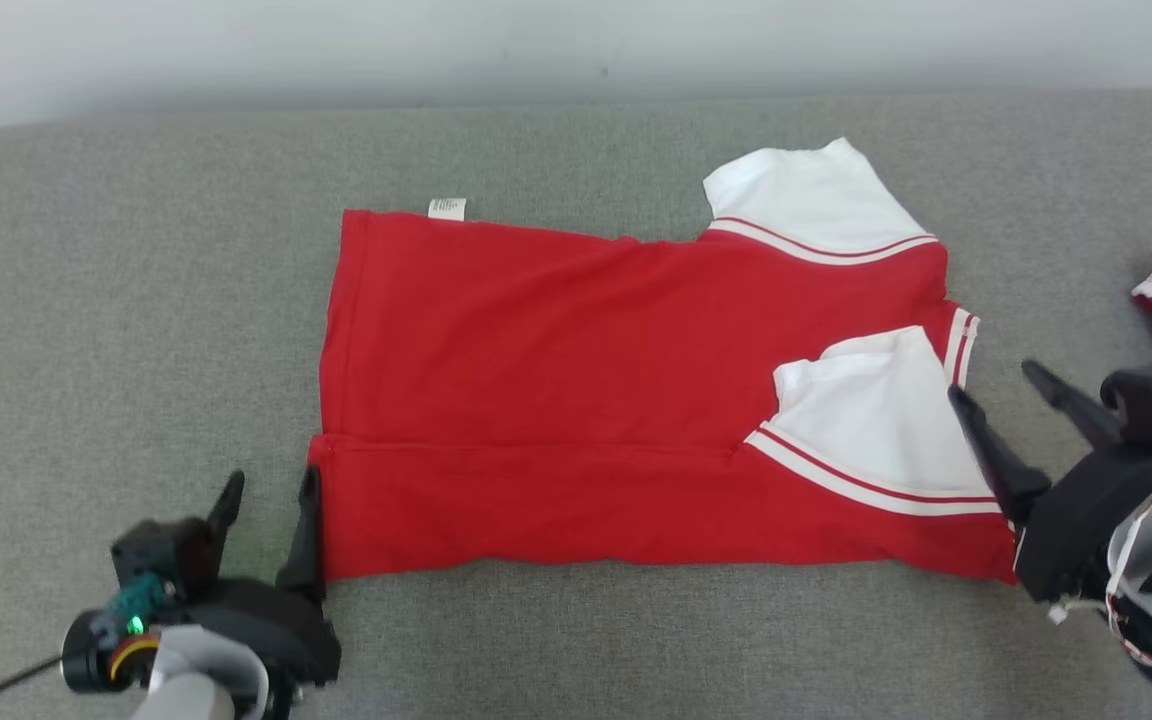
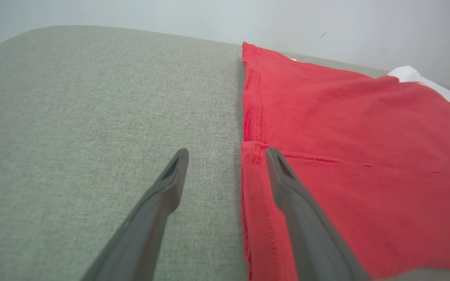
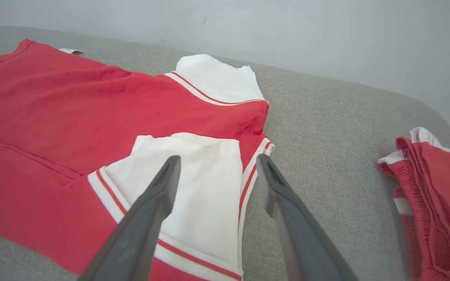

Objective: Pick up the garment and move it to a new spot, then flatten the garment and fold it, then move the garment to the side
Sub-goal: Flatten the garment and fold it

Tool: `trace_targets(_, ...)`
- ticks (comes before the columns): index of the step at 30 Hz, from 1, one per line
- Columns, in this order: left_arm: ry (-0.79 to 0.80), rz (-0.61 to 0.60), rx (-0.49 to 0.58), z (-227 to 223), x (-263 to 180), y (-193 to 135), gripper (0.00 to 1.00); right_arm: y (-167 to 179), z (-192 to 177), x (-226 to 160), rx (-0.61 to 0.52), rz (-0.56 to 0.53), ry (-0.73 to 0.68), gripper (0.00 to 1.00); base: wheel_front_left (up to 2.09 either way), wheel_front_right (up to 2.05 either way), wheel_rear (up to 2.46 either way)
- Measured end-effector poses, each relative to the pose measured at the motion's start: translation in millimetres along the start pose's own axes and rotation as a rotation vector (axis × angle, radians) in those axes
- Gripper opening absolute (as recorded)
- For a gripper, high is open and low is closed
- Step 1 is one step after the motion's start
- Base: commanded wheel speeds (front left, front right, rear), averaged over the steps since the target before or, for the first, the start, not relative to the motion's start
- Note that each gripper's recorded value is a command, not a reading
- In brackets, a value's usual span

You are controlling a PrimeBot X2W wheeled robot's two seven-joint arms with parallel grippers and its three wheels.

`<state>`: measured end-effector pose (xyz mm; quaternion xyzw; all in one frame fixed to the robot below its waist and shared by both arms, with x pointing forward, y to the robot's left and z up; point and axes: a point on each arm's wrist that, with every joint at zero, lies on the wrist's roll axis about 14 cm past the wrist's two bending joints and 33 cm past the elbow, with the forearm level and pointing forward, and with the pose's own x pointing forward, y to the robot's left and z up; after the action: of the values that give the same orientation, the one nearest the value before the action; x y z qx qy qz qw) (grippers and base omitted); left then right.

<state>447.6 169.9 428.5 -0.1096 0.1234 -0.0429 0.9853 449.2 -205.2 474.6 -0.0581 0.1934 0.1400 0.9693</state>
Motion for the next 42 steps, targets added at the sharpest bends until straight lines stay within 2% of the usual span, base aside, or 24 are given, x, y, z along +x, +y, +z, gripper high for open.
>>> trace_targets(10,0.071,-0.009,0.122,-25,-27,-5,1.00,7,-30,-37,0.150,-0.066,0.069,1.00,0.00,0.00,0.00)
trace_targets(17,0.103,0.016,0.135,-40,-23,-5,1.00,7,-55,-47,0.223,-0.120,0.117,1.00,0.00,0.00,0.00)
trace_targets(27,0.166,0.010,0.112,-60,-10,-11,1.00,7,-92,-41,0.322,-0.190,0.204,1.00,0.00,0.00,0.00)
trace_targets(28,0.175,0.002,0.110,-63,-9,-13,0.85,6,-96,-40,0.327,-0.199,0.218,1.00,0.00,0.00,0.00)
trace_targets(29,0.182,0.001,0.112,-64,-8,-13,0.40,6,-99,-40,0.329,-0.203,0.226,1.00,0.00,0.00,0.00)
trace_targets(30,0.188,-0.007,0.111,-66,-7,-15,0.16,5,-100,-39,0.331,-0.211,0.230,1.00,0.00,0.00,0.00)
trace_targets(31,0.197,-0.013,0.109,-68,-7,-16,0.00,3,-101,-38,0.327,-0.219,0.231,1.00,0.00,0.00,0.00)
trace_targets(42,0.228,-0.045,0.110,-78,-5,-20,0.00,2,-115,-26,0.349,-0.239,0.291,1.00,0.00,0.00,0.00)
